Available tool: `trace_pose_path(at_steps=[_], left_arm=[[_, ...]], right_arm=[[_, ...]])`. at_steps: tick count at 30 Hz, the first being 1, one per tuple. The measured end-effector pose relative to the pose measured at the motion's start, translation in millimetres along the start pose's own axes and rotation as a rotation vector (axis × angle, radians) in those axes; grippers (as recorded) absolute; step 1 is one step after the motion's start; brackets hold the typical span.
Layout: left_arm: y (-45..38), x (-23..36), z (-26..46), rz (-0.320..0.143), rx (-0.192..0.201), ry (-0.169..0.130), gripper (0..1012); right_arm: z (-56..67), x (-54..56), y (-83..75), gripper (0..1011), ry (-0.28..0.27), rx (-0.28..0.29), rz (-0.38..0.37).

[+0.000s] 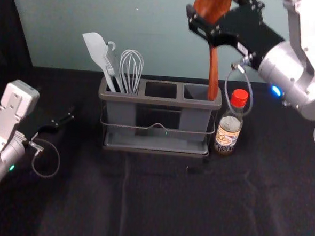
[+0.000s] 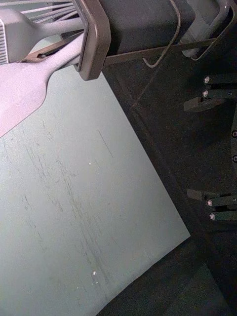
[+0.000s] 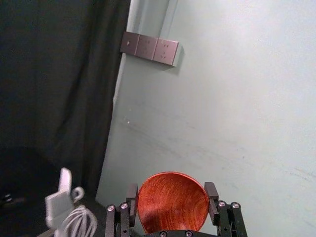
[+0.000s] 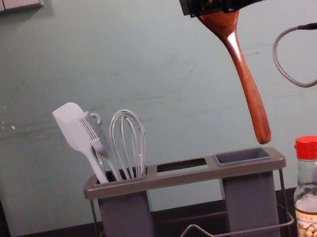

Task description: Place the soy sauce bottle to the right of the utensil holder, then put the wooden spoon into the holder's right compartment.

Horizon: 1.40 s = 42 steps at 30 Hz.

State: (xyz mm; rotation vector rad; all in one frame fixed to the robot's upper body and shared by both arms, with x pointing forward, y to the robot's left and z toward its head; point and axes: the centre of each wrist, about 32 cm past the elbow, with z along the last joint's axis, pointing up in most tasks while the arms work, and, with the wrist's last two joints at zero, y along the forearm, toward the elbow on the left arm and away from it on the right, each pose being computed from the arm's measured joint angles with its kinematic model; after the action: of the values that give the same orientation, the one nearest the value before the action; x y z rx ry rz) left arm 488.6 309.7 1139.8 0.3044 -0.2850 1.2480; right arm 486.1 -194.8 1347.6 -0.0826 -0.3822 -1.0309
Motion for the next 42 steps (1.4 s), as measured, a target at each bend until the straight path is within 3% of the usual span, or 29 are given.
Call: trace_pose_path(at_steps=[6,15,22,28,42], left_arm=[[0.0,0.0,0.0,0.000,0.000,0.000,1000],[0.0,0.0,0.0,0.000,0.000,0.000,1000],[0.0,0.0,0.0,0.000,0.000,0.000,1000],[0.0,0.0,0.0,0.000,0.000,0.000,1000],[0.0,0.0,0.0,0.000,0.000,0.000,1000]], right_arm=[[-5.0,12.2,24.5,836,-0.002,0.007,-0.011],[-16.2,13.9,40.9,836,0.020,0.012,-0.016],[-30.2,8.1,48.0,836,0.028,0.005,-0.007],[-49.7,1.2,50.8,836,0.035,-0.016,0.013],[-82.6,-13.5,44.2,836,0.067,-0.073,0.026]])
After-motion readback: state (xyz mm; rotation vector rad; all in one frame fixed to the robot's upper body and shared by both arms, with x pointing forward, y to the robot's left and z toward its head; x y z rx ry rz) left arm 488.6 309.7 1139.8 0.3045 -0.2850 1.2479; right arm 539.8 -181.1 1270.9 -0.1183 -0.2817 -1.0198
